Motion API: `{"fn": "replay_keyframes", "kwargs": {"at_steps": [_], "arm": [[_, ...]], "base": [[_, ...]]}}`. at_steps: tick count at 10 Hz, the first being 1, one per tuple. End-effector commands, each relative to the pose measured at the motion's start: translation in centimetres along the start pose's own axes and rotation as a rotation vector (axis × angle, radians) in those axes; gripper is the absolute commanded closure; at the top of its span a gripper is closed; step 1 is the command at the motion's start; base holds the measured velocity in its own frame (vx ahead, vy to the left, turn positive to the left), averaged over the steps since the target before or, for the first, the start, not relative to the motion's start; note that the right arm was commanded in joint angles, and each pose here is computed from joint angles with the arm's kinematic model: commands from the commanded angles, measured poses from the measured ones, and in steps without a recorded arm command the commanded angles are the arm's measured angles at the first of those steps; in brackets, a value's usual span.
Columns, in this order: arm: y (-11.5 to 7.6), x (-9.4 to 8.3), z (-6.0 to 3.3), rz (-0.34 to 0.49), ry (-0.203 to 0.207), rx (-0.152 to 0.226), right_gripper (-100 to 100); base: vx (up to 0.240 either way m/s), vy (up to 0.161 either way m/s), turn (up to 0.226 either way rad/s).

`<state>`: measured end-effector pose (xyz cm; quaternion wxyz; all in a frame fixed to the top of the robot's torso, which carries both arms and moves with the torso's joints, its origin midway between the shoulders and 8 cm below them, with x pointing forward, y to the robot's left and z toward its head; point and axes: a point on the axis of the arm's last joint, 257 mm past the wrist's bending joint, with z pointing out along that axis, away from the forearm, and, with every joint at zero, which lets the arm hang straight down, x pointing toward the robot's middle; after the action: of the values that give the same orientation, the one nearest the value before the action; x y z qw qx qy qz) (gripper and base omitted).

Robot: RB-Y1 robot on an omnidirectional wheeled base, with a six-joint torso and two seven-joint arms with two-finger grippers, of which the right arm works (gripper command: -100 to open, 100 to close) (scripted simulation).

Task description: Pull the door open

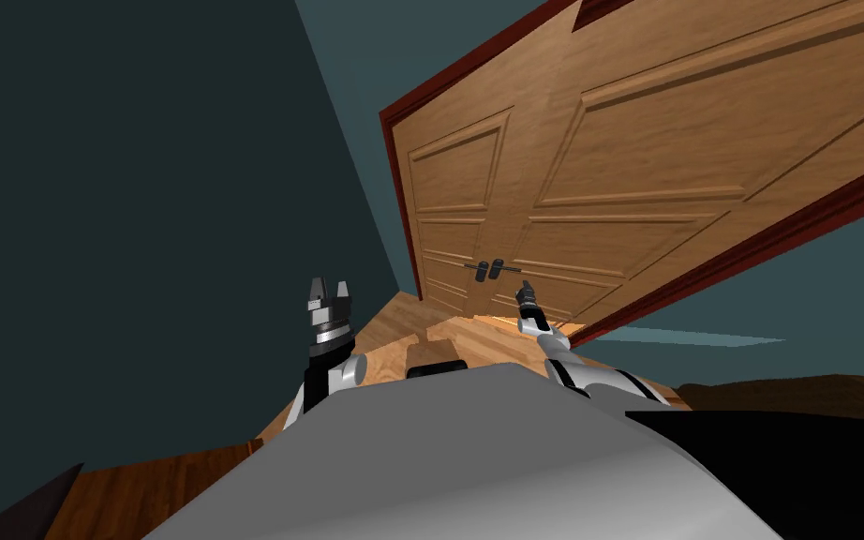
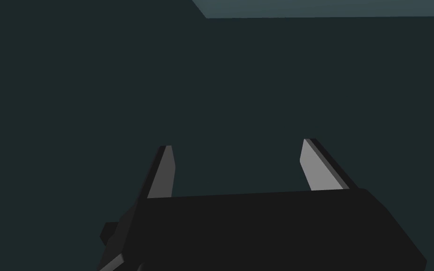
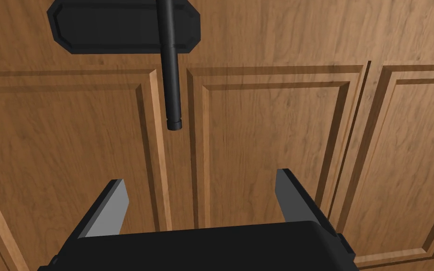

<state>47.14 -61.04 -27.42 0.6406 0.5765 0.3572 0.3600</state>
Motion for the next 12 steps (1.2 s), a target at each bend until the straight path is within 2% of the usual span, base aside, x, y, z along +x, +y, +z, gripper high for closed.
{"fn": "replay_keyframes", "kwargs": {"at_steps": [1,3,9,10,11,12], "arm": [[-0.4,-1.1,0.12,0.005,-0.021,0.015,-100],[-0.6,-1.6,0.23,0.008,-0.033,0.024,-100],[-2.1,-4.7,0.81,0.037,-0.11,0.081,-100],[-1.9,-4.4,0.72,0.034,-0.103,0.074,-100],[-2.3,-5.9,0.24,0.024,-0.124,0.085,-100],[-2.4,-6.4,0.07,0.021,-0.13,0.088,-100]], "base": [[0.088,-0.004,0.051],[0.066,-0.004,0.051],[0.086,-0.014,0.094],[0.057,-0.008,0.026],[-0.009,-0.106,-0.188],[-0.033,-0.166,-0.119]]}}
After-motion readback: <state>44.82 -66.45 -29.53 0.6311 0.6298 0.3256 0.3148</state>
